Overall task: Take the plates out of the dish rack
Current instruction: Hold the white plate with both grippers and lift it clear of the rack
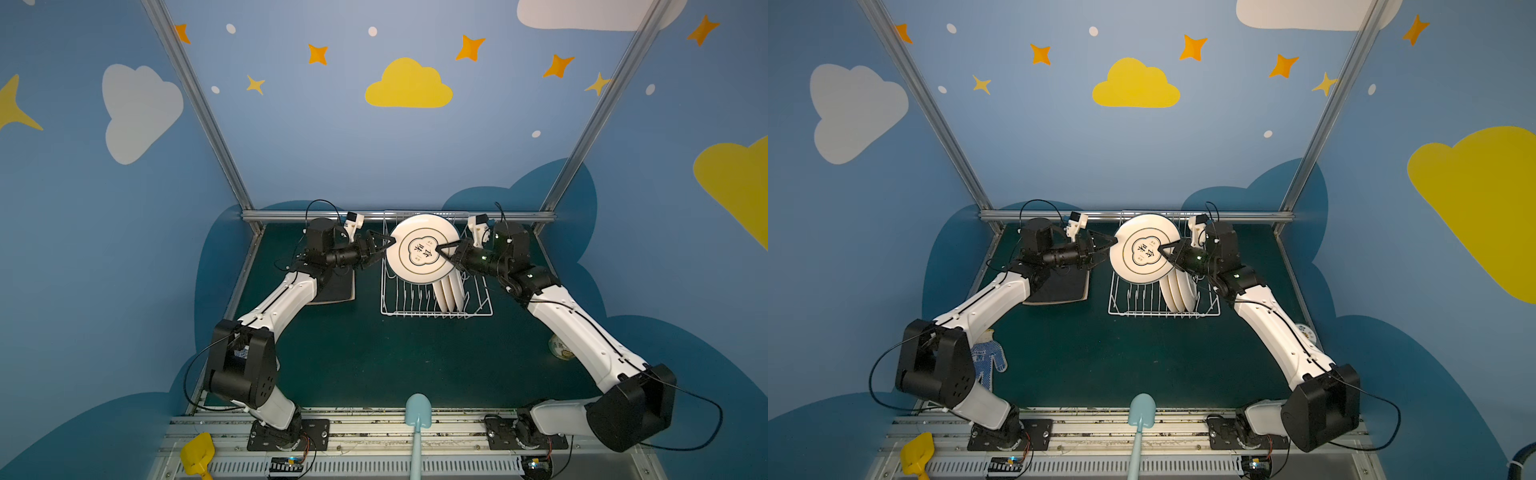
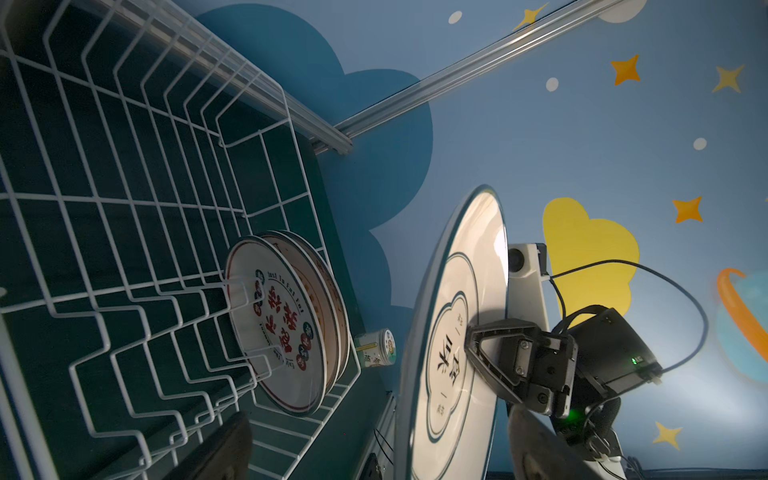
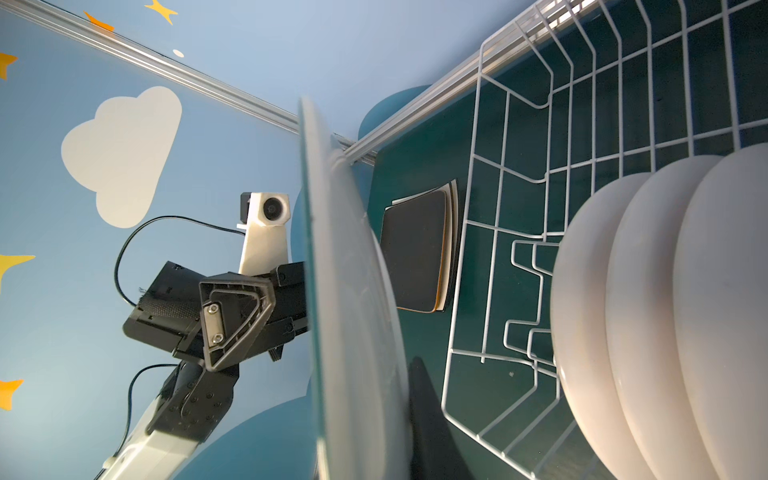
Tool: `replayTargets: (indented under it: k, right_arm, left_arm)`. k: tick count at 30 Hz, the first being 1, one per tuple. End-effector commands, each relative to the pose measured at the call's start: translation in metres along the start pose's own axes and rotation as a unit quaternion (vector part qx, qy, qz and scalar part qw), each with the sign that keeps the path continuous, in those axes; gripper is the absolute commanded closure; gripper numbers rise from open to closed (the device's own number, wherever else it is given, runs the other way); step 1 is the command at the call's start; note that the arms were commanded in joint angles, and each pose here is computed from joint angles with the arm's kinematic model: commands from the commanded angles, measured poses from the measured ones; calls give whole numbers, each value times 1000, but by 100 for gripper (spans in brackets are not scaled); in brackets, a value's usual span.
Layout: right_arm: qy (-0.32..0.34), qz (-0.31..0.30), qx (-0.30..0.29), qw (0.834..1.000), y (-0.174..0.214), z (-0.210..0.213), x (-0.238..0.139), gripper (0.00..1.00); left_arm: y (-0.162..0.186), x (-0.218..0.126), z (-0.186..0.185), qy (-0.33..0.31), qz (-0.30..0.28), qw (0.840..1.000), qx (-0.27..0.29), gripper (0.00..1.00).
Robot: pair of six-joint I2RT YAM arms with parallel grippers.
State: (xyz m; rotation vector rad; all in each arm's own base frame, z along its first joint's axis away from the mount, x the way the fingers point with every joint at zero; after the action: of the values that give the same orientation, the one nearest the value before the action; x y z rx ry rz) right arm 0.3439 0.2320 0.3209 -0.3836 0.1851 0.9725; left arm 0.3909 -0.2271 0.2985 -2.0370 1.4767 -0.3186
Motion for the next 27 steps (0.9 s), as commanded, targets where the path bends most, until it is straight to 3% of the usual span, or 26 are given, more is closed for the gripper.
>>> replayTargets:
  k: [1, 17, 27]
  right_arm:
    - [-49, 5, -20, 999, -5, 25, 0, 100]
    - [-60, 30, 8, 998, -2, 22, 18, 100]
    - [-63, 47, 15, 997, 2, 21, 23, 100]
  left_arm:
    - [-6, 4, -20, 47, 15, 999, 3, 10]
    - [11, 21, -18, 53, 53, 997, -10, 39]
    - [12, 25, -17, 54, 57, 997, -15, 72]
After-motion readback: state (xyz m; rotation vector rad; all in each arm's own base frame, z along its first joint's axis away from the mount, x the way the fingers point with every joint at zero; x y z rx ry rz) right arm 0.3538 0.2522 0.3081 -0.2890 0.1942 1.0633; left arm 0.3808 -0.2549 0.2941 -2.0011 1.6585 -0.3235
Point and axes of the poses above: each gripper's point midway between its finger pads, its own x axis out along the fingers, its own z axis along the line the jaws close on, y = z × x, the point moved 2 cm from there along -x, back along the fingers, and after that the axes turned 15 degrees about x, right-handed, at the moved point
